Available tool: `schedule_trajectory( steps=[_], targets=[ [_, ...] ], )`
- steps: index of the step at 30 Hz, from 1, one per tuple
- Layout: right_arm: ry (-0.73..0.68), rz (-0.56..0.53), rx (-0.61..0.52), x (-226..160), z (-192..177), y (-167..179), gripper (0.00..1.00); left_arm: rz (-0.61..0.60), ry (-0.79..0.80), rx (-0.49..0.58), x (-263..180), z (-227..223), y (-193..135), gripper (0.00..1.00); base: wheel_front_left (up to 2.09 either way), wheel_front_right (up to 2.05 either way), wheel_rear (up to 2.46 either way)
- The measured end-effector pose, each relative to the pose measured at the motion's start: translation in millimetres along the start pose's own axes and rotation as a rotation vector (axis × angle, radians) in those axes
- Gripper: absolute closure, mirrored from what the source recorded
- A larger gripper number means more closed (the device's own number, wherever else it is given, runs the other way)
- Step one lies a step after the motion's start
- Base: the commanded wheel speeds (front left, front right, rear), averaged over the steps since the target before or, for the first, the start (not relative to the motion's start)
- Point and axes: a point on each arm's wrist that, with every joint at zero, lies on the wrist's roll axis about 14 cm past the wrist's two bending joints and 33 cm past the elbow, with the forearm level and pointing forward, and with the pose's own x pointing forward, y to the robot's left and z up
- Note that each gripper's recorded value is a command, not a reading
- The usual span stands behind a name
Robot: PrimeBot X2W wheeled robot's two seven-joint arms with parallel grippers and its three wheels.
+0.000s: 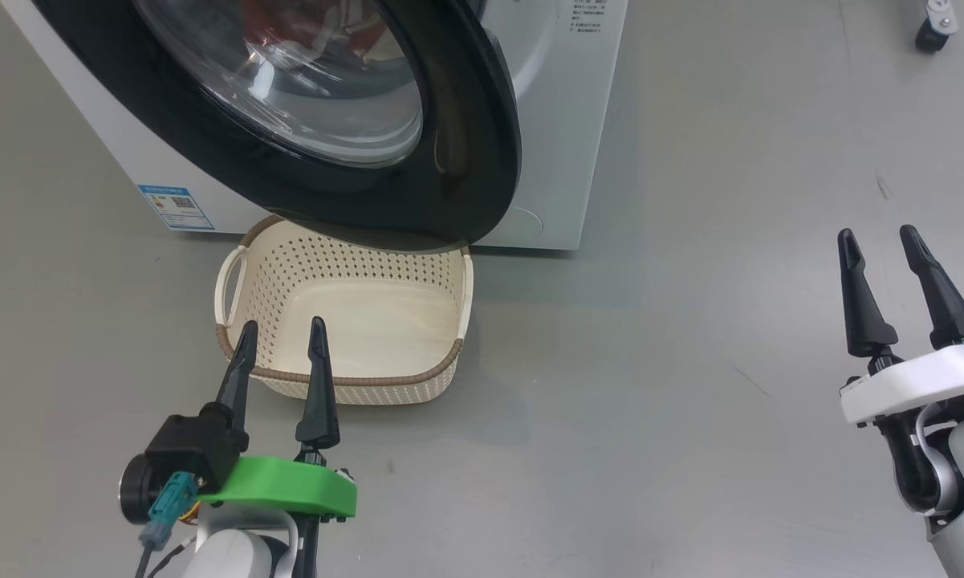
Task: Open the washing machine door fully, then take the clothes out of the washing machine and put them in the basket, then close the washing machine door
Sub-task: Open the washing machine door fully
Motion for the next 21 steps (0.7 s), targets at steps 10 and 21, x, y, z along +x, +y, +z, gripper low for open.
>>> schedule_trajectory(
  steps=[10, 21],
  targets=[
    [-0.02, -0.008, 0.019, 0.5, 3.5, 1.8, 0.0, -0.001, -0.001, 0.0, -0.2, 0.4, -0.3, 0.0, 0.0, 0.0, 0.0],
    [-0.015, -0.017, 0.021, -0.9, 0.3, -0.8, 0.0, 0.004, 0.006, 0.0, 0.3, -2.2, 1.3, 0.0, 0.0, 0.0, 0.0]
  ],
)
